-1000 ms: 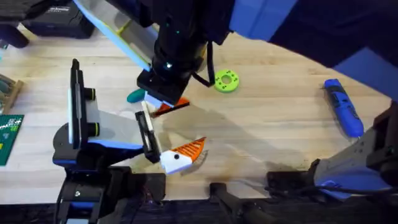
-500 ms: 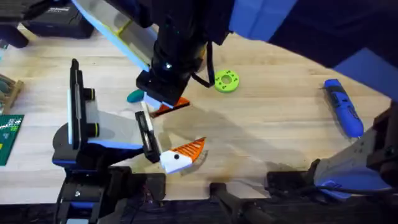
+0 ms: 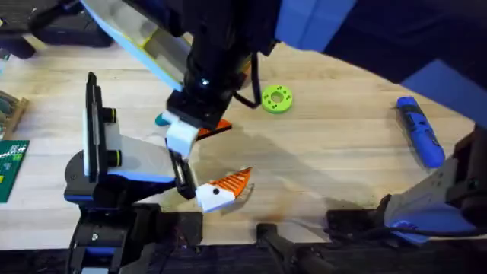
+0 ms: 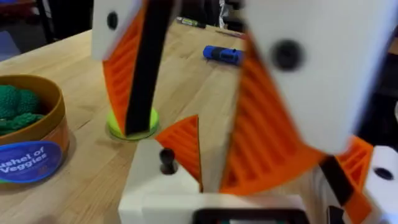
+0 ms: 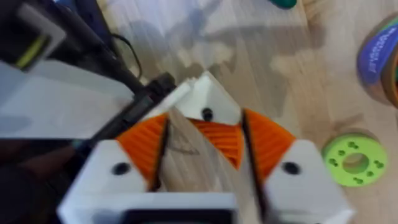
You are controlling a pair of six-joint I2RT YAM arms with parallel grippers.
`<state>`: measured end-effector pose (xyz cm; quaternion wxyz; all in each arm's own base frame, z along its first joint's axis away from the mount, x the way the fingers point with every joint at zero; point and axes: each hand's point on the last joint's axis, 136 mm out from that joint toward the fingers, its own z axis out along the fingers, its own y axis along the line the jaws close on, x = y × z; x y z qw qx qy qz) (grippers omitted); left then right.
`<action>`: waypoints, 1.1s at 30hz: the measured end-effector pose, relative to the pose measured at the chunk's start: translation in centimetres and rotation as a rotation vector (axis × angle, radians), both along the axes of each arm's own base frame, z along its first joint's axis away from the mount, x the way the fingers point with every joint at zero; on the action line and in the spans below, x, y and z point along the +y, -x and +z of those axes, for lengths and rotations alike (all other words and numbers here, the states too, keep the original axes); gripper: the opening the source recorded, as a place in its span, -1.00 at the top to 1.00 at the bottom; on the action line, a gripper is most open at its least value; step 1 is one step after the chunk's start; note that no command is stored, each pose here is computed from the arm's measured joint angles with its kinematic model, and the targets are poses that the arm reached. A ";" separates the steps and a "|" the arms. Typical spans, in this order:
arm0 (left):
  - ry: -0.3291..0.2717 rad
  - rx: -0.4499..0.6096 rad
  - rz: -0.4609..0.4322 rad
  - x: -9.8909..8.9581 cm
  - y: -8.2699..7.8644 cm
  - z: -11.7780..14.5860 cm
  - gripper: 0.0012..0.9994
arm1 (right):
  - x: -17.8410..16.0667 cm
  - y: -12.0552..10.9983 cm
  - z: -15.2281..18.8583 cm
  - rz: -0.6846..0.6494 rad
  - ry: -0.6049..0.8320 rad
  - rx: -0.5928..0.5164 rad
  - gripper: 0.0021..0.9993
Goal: Pick up the gripper from the table and insert it into the empty holder that is missing its gripper. Then pick up a screw, insert it into the mounting hole, and use the screwdriver to tighten it. Finally, clean up the table by picking up the vegetable and placing it into the bucket.
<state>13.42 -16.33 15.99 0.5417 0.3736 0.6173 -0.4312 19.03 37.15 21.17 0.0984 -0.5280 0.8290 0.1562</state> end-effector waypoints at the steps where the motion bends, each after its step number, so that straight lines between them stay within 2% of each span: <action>1: 0.000 0.001 0.001 0.0 0.0 0.0 -0.97 | -0.3 -0.1 -0.1 -0.004 0.009 0.000 -0.72; 2: 0.000 0.001 0.000 0.0 0.0 0.0 -0.97 | -0.5 -0.4 -0.1 -0.008 0.013 -0.005 -0.93; 4: 0.000 0.000 0.001 0.0 0.0 0.0 -0.97 | -0.6 -0.7 -0.1 -0.018 0.012 -0.004 -0.98; 13: 0.000 -0.007 0.001 0.0 0.0 0.1 -0.97 | -1.7 -2.1 0.1 -0.069 0.010 0.011 -0.99; 22: 0.000 -0.007 0.000 0.0 0.0 0.1 -0.97 | -5.6 -4.3 3.3 -0.204 -0.035 -0.008 -0.99; 27: 0.000 -0.007 0.000 0.0 0.0 0.1 -0.97 | -7.7 -4.3 4.6 -0.244 -0.046 -0.025 -0.99; 33: 0.000 -0.008 0.000 0.0 0.0 0.1 -0.97 | -10.2 -3.0 3.3 -0.299 -0.076 -0.032 -0.99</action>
